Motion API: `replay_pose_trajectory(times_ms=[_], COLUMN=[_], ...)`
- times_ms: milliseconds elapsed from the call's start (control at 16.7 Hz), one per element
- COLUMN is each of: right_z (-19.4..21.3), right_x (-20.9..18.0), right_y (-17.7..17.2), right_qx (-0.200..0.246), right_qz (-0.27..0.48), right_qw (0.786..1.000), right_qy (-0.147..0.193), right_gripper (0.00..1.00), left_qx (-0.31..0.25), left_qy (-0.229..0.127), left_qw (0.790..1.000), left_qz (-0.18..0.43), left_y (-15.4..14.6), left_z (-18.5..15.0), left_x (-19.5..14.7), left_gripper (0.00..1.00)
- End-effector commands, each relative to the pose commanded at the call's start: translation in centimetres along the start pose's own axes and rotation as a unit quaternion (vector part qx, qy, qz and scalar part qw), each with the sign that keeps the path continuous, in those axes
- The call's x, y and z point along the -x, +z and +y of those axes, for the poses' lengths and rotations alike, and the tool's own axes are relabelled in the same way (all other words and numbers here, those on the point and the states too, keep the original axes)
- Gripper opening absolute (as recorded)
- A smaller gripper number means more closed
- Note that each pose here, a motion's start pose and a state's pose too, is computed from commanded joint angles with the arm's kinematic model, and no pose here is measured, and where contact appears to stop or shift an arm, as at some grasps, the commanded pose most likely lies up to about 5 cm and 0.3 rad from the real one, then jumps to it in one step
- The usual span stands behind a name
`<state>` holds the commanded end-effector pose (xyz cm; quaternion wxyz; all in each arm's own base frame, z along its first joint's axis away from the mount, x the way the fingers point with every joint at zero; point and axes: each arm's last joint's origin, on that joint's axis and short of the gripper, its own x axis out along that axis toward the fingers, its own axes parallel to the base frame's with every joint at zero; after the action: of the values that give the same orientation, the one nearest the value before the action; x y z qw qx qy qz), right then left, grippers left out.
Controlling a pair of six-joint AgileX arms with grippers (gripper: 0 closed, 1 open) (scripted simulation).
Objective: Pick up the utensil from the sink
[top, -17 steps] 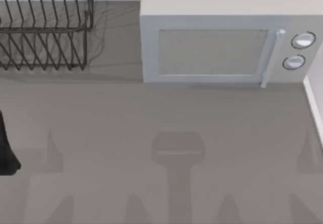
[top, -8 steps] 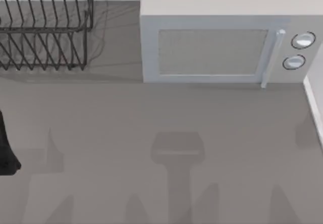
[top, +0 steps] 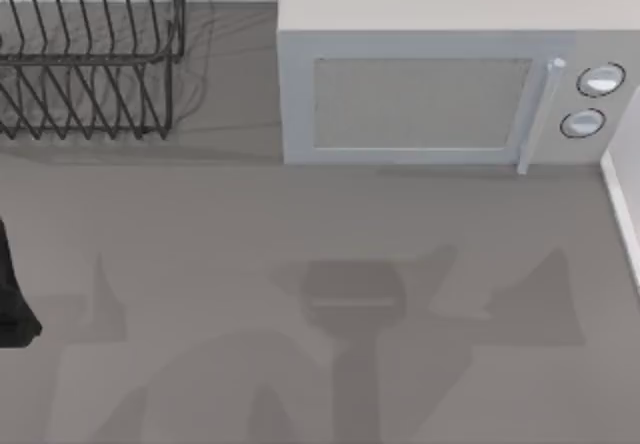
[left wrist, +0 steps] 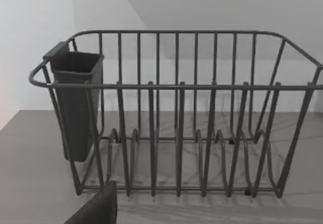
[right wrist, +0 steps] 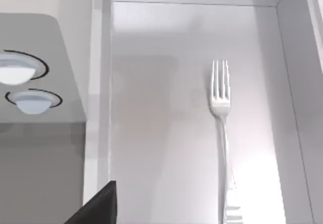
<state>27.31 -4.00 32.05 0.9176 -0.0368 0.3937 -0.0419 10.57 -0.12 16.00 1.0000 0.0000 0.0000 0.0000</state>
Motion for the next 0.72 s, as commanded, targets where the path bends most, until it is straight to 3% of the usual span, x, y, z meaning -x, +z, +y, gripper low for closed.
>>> replay_pose_trajectory(times_ms=[360, 720], right_z=[-3.6, -6.4], right_x=[-11.8, -22.9], right_y=[6.2, 5.2], right_qx=[0.004, 0.001], right_qz=[0.188, 0.324], right_qw=[0.982, 0.945], right_qy=[0.015, 0.041], right_gripper=[1.0, 1.0], left_qx=[0.0, 0.0], left_qy=[0.0, 0.0], left_qw=[1.0, 1.0], left_qz=[0.0, 0.0], left_y=[0.0, 0.0], left_z=[0.0, 0.0], left_x=[0.0, 0.0], left_gripper=[1.0, 1.0])
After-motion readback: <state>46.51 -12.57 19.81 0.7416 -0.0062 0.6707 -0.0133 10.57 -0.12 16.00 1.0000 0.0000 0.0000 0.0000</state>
